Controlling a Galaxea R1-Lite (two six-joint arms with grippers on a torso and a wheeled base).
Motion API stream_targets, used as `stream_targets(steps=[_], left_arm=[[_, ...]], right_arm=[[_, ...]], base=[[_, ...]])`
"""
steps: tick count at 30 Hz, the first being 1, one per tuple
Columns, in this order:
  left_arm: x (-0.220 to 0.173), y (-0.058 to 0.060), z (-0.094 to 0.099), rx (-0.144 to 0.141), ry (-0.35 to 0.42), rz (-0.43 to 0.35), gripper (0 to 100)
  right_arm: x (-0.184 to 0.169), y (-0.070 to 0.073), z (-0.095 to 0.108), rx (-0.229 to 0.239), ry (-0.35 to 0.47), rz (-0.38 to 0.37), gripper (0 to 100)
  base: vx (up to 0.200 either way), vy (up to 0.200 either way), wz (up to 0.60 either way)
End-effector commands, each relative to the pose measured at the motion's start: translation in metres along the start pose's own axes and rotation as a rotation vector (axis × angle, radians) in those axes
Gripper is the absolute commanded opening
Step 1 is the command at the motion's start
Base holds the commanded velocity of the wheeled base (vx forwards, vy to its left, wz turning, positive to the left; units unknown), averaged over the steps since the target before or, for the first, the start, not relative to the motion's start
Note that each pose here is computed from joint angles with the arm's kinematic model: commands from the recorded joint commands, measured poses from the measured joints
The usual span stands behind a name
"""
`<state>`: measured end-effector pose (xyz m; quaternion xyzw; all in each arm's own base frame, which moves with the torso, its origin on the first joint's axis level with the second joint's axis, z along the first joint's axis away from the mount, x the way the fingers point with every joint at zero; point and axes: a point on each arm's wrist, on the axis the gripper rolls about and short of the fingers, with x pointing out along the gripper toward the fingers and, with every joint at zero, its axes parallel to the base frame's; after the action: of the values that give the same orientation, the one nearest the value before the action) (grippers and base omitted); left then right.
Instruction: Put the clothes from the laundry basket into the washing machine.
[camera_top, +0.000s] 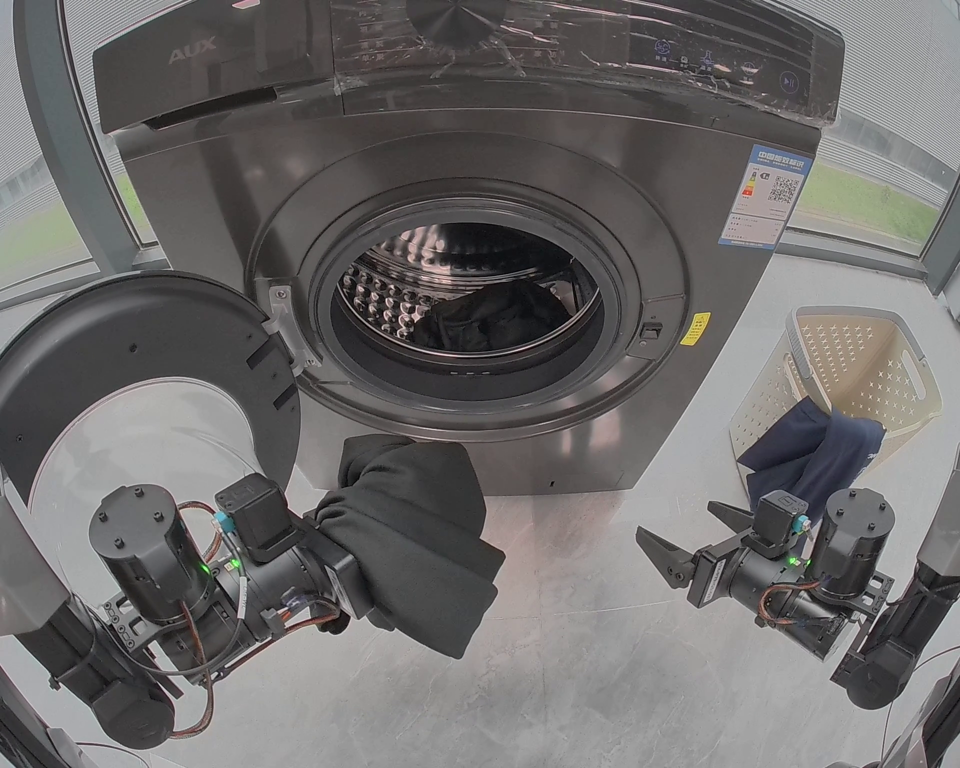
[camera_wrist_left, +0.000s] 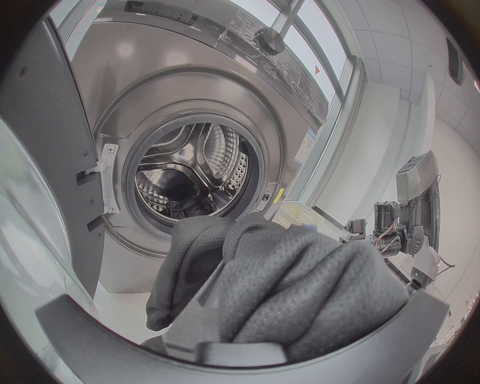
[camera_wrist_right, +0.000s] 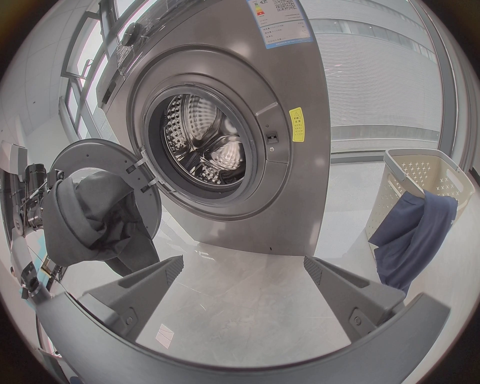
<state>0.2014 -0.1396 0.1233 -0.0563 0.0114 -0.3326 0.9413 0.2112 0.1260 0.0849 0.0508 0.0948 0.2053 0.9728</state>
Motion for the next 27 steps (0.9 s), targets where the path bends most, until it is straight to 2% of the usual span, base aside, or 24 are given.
stream_targets(steps=[1, 6, 16, 20, 23, 27], left_arm=[[0.0002, -0.0015, -0.0020, -0.001, 0.008, -0.007, 0], [-0.0005, -0.0037, -0.0037, 0.000, 0.016, -0.015, 0], [-0.0005, -0.0062, -0.0047, 0.002, 0.020, -0.025, 0], [-0.0002, -0.0062, -0.0044, 0.015, 0.019, -0.025, 0], [-0.0005, -0.0062, -0.0047, 0.012, 0.020, -0.025, 0], [-0.0002, -0.0058, -0.0044, 0.012, 0.019, -0.024, 0]], right_arm=[[0.0004, 0.0019, -0.0008, -0.002, 0.003, 0.008, 100], [0.0022, 0.0024, 0.0011, 0.001, -0.008, 0.008, 100], [0.0011, 0.0025, 0.0000, 0.001, -0.002, 0.008, 100], [0.0011, 0.0029, -0.0001, 0.004, -0.002, 0.010, 100], [0.0013, 0.0028, -0.0004, 0.006, 0.000, 0.010, 100], [0.0010, 0.0027, -0.0007, 0.005, 0.001, 0.009, 100]], base=[[0.200, 0.000, 0.00], [0.200, 0.000, 0.00], [0.000, 0.000, 0.00], [0.000, 0.000, 0.00], [0.000, -0.200, 0.00], [0.000, 0.000, 0.00]])
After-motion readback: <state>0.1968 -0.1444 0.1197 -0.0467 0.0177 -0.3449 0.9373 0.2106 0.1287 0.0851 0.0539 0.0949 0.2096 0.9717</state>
